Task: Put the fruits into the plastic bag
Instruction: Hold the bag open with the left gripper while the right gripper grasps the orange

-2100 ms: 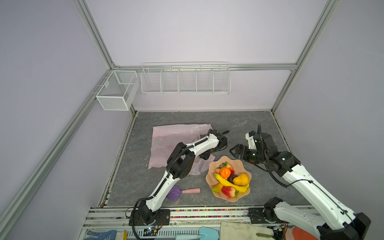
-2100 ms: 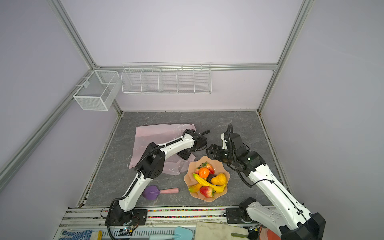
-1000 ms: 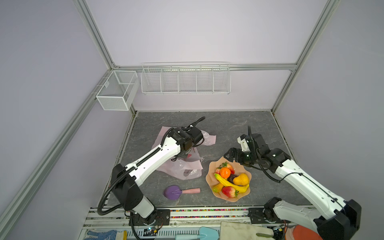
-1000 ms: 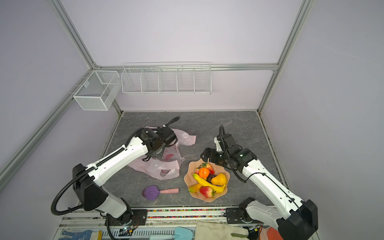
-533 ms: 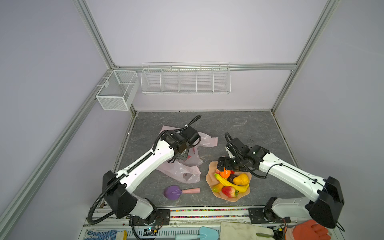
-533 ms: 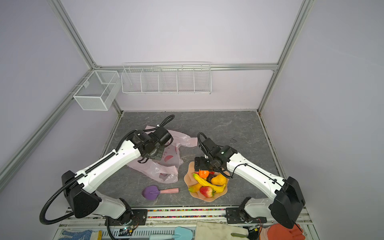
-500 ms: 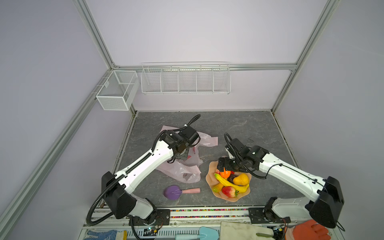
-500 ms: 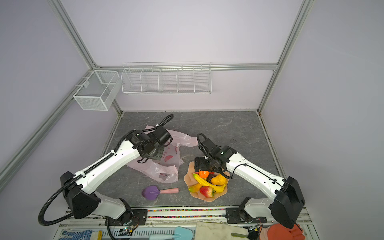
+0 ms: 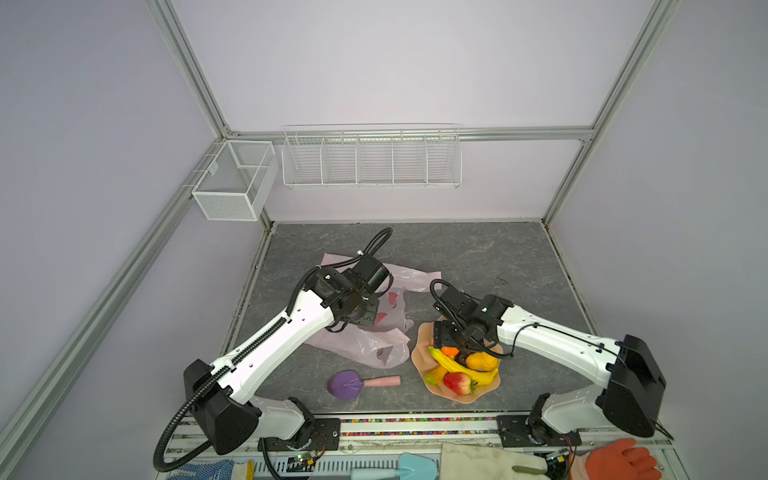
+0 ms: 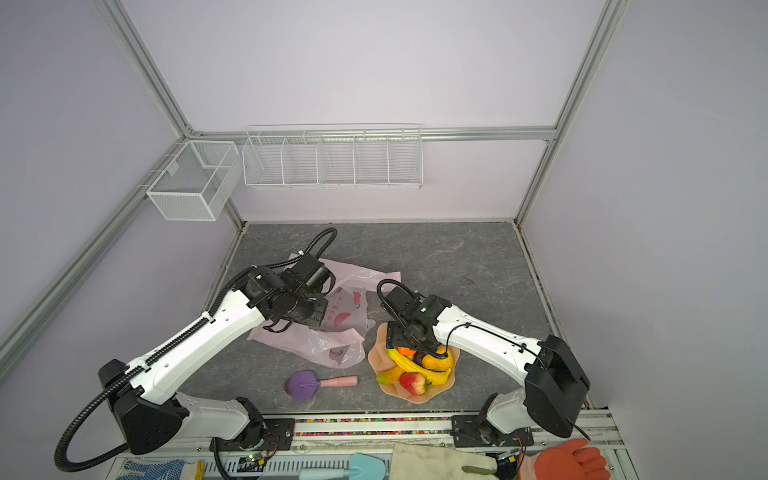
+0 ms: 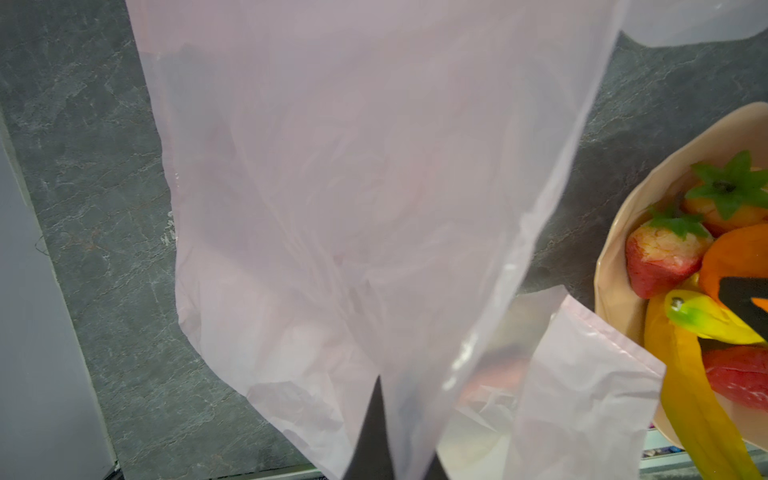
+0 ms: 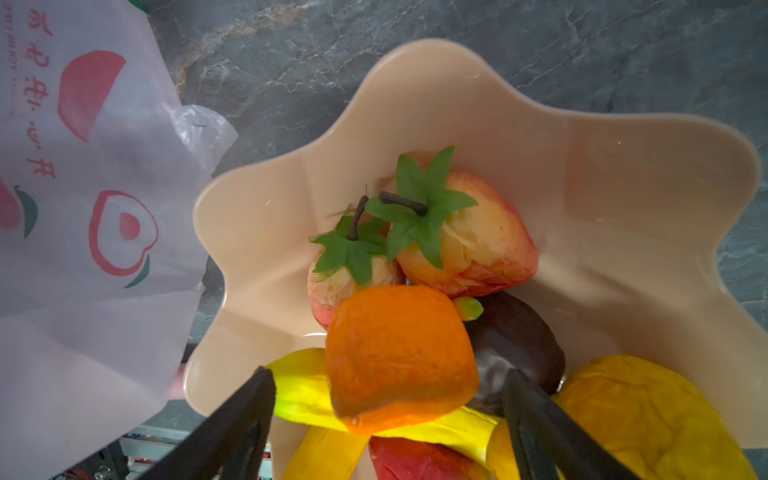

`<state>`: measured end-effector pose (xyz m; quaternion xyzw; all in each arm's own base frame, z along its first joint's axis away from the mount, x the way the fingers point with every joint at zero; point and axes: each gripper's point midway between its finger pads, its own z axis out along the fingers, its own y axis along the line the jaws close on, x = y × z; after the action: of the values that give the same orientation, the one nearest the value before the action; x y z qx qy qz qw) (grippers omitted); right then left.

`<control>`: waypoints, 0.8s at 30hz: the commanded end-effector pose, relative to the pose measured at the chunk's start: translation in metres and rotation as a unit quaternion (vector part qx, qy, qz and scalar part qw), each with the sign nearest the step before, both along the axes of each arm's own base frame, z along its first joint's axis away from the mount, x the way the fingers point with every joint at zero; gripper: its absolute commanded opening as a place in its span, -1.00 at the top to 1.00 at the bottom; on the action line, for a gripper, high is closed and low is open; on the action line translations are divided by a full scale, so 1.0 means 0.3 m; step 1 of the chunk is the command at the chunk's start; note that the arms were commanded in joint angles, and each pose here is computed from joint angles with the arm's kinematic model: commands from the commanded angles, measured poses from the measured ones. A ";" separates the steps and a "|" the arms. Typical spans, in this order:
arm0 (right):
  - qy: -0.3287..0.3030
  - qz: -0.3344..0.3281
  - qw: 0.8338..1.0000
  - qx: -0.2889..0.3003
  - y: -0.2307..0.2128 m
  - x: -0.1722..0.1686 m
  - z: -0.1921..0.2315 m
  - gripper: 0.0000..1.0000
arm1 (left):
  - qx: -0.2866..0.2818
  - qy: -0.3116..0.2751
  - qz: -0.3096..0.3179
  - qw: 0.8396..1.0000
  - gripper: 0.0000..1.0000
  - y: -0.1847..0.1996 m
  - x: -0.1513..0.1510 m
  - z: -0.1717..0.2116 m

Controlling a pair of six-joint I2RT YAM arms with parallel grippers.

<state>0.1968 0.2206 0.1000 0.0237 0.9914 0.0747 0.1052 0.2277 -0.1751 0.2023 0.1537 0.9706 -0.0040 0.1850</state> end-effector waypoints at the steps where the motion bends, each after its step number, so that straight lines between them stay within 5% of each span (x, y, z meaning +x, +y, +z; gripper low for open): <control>1: -0.011 -0.028 1.000 -0.010 -0.011 0.016 -0.009 -0.68 | -0.010 -0.005 0.000 1.000 1.00 0.008 -0.007 0.006; 17: 0.000 -0.030 0.999 -0.040 -0.025 0.019 -0.057 -0.25 | -0.008 -0.009 0.008 1.000 1.00 0.018 -0.005 0.004; 24: -0.020 -0.028 0.999 -0.035 -0.029 0.035 0.001 0.08 | -0.003 -0.017 0.011 1.000 1.00 0.029 0.000 0.015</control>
<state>0.2034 0.2147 0.0850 0.0431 0.9924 0.0383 0.1084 0.2287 -0.1745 0.2036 0.1504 0.9689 -0.0098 0.1962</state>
